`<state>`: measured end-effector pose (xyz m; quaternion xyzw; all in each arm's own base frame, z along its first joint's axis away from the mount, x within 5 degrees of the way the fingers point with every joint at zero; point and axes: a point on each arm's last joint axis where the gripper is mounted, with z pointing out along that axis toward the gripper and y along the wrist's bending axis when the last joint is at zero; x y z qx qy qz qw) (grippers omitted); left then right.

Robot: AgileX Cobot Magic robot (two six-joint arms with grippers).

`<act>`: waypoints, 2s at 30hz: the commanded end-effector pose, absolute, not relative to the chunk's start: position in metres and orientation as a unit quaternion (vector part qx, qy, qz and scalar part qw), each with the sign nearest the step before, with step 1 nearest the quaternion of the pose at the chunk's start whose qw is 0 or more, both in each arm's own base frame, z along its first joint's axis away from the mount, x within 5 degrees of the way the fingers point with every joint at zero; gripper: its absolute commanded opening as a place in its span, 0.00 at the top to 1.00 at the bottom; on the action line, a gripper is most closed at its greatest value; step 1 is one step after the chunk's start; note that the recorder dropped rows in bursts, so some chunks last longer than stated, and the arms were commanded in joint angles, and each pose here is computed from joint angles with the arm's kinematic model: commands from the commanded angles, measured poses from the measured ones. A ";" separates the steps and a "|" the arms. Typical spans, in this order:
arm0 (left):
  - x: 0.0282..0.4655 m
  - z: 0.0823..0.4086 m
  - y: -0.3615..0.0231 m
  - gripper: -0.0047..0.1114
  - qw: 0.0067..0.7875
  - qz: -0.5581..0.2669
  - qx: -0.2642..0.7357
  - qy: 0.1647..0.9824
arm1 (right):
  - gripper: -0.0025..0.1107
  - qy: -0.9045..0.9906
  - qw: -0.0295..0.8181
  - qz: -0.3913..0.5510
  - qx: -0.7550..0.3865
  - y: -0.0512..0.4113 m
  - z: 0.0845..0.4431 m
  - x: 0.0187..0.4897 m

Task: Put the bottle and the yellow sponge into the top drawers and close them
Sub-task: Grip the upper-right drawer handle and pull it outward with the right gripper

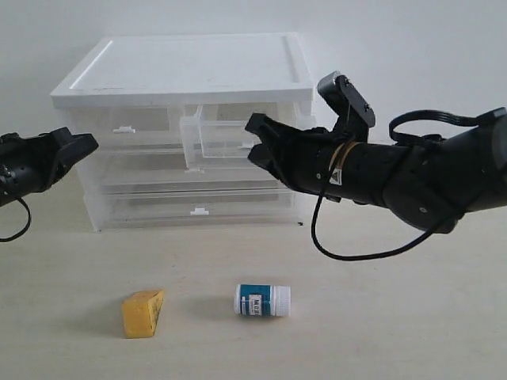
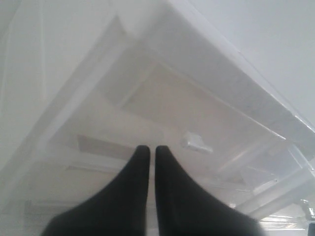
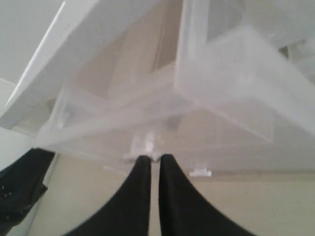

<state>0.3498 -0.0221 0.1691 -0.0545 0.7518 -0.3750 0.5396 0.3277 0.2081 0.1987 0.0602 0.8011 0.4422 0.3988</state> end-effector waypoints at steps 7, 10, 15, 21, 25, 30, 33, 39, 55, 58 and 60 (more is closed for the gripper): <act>0.353 0.171 -0.021 0.93 0.546 -0.374 -0.055 0.748 | 0.98 0.808 0.379 0.450 0.009 0.211 0.199 0.318; 0.353 0.171 -0.021 0.93 0.546 -0.374 -0.055 0.748 | 0.98 0.801 0.389 0.455 -0.001 0.211 0.208 0.316; 0.353 0.171 -0.021 0.93 0.545 -0.374 -0.053 0.748 | 0.95 0.793 0.397 0.463 0.006 0.209 0.222 0.313; 0.352 0.170 -0.022 0.93 0.541 -0.376 -0.047 0.751 | 0.65 0.790 0.388 0.473 0.030 0.208 0.225 0.313; 0.352 0.170 -0.023 0.93 0.538 -0.379 -0.049 0.751 | 0.56 0.804 0.384 0.452 0.048 0.205 0.221 0.315; 0.351 0.170 -0.023 0.93 0.537 -0.381 -0.049 0.751 | 0.58 0.798 0.403 0.441 0.083 0.204 0.226 0.327; 0.351 0.170 -0.023 0.93 0.537 -0.381 -0.049 0.751 | 0.59 0.800 0.395 0.442 0.090 0.206 0.218 0.331; 0.352 0.171 -0.023 0.93 0.538 -0.381 -0.048 0.750 | 0.59 0.797 0.388 0.452 0.098 0.209 0.207 0.334; 0.352 0.171 -0.023 0.93 0.538 -0.381 -0.048 0.750 | 0.82 0.780 0.410 0.461 0.102 0.208 0.212 0.337; 0.352 0.171 -0.023 0.93 0.538 -0.381 -0.048 0.750 | 0.94 0.780 0.413 0.460 0.099 0.208 0.212 0.337; 0.352 0.171 -0.023 0.93 0.539 -0.381 -0.047 0.750 | 0.98 0.780 0.416 0.458 0.093 0.208 0.212 0.337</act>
